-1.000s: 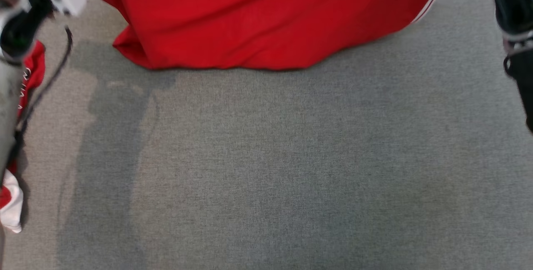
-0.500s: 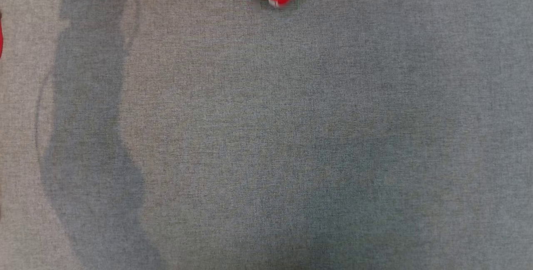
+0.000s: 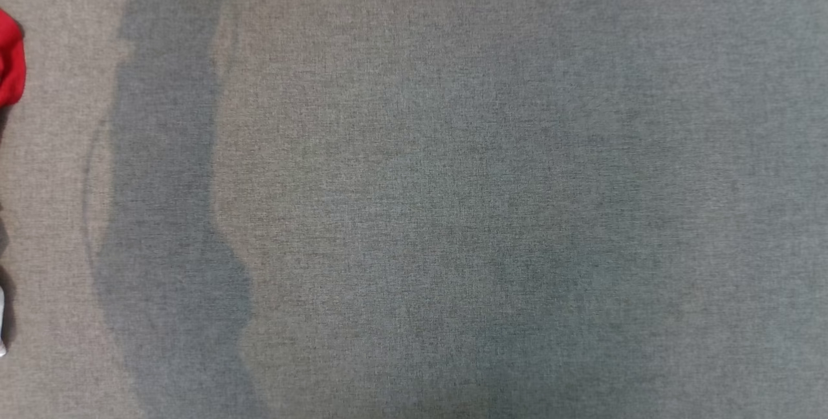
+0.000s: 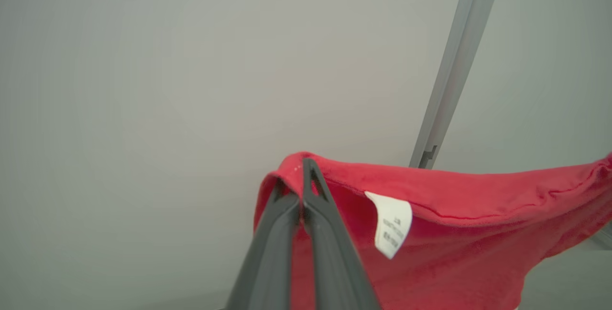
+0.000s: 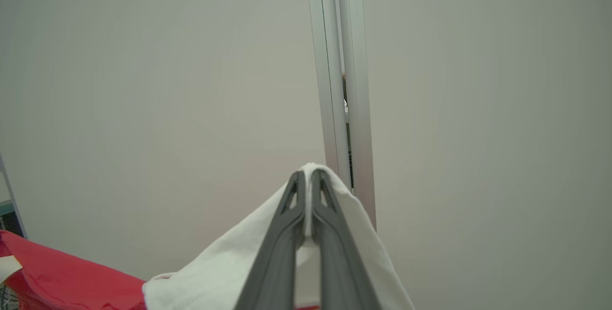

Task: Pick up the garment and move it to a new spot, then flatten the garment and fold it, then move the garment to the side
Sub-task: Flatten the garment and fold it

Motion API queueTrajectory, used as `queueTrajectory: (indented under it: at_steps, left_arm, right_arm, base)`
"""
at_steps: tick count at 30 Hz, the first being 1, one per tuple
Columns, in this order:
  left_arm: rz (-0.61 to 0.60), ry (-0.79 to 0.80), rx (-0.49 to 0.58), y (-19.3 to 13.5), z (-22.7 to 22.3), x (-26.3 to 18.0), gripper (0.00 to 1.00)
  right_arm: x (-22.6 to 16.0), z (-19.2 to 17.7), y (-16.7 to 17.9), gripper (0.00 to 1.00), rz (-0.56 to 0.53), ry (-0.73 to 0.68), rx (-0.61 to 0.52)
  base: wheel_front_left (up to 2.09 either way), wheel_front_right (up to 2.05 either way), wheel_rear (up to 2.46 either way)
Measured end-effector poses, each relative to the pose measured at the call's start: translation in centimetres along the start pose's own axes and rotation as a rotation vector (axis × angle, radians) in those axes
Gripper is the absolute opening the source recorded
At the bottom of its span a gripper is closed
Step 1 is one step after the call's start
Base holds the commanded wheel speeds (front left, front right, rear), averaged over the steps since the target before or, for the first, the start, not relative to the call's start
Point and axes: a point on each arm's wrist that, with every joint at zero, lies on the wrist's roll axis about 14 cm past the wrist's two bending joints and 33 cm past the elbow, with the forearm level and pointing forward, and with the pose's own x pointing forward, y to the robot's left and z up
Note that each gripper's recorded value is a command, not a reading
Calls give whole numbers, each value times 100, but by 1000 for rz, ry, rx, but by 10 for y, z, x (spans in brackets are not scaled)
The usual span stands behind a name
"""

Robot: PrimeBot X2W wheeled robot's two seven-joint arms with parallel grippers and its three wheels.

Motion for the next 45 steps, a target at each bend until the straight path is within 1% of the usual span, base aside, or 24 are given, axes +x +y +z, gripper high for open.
queueTrajectory:
  at_steps: [4, 5, 8, 11, 13, 16, 19, 22, 27, 30, 32, 36, 39, 42, 45]
  left_arm:
    - [-13, 86, 6, -3, -33, -13, 0]
    - [-19, 137, -2, -3, -52, -23, 0]
    - [-28, 201, -75, -9, -76, -40, 0]
    - [-40, 270, -62, -13, -98, -60, 0]
    - [-54, 300, -93, -19, -107, -73, 0]
    - [-82, 334, -168, -34, -118, -94, 0]
    - [-97, 374, -199, -41, -132, -118, 0]
    - [-103, 441, -227, -45, -151, -146, 0]
    - [-131, 553, -223, -53, -178, -197, 0]
    - [-134, 583, -225, -56, -183, -224, 0]
    - [-141, 592, -232, -61, -185, -241, 0]
    - [-169, 625, -256, -77, -192, -279, 0]
    - [-211, 696, -239, -87, -201, -312, 0]
    - [-228, 764, -190, -90, -207, -341, 0]
    - [-254, 801, -182, -98, -206, -362, 0]
  right_arm:
    - [-14, -20, 1, 0, 5, 82, -10]
    - [-25, -36, 3, 0, 7, 149, -1]
    - [-48, -59, 7, 0, 11, 258, 30]
    - [-75, -78, 9, 0, 16, 362, 53]
    - [-97, -93, 15, 0, 28, 453, 74]
    - [-128, -105, 23, 0, 52, 539, 99]
    - [-155, -107, 26, 0, 65, 592, 119]
    - [-183, -111, 39, 0, 99, 648, 150]
    - [-235, -111, 40, 0, 102, 742, 172]
    - [-267, -112, 47, 0, 108, 802, 210]
    - [-290, -112, 47, 0, 107, 845, 216]
    - [-330, -110, 53, 0, 111, 912, 256]
    - [-356, -107, 63, 0, 137, 960, 298]
    - [-381, -105, 62, 0, 142, 1012, 312]
    - [-403, -103, 66, 0, 154, 1064, 336]
  base:
    - [0, 0, 0]
    - [0, 0, 0]
    - [0, 0, 0]
    - [0, 0, 0]
    - [0, 0, 0]
    - [0, 0, 0]
    - [0, 0, 0]
    - [0, 0, 0]
    - [0, 0, 0]
    - [0, 0, 0]
    - [0, 0, 0]
    - [0, 0, 0]
    - [0, 0, 0]
    - [0, 0, 0]
    - [0, 0, 0]
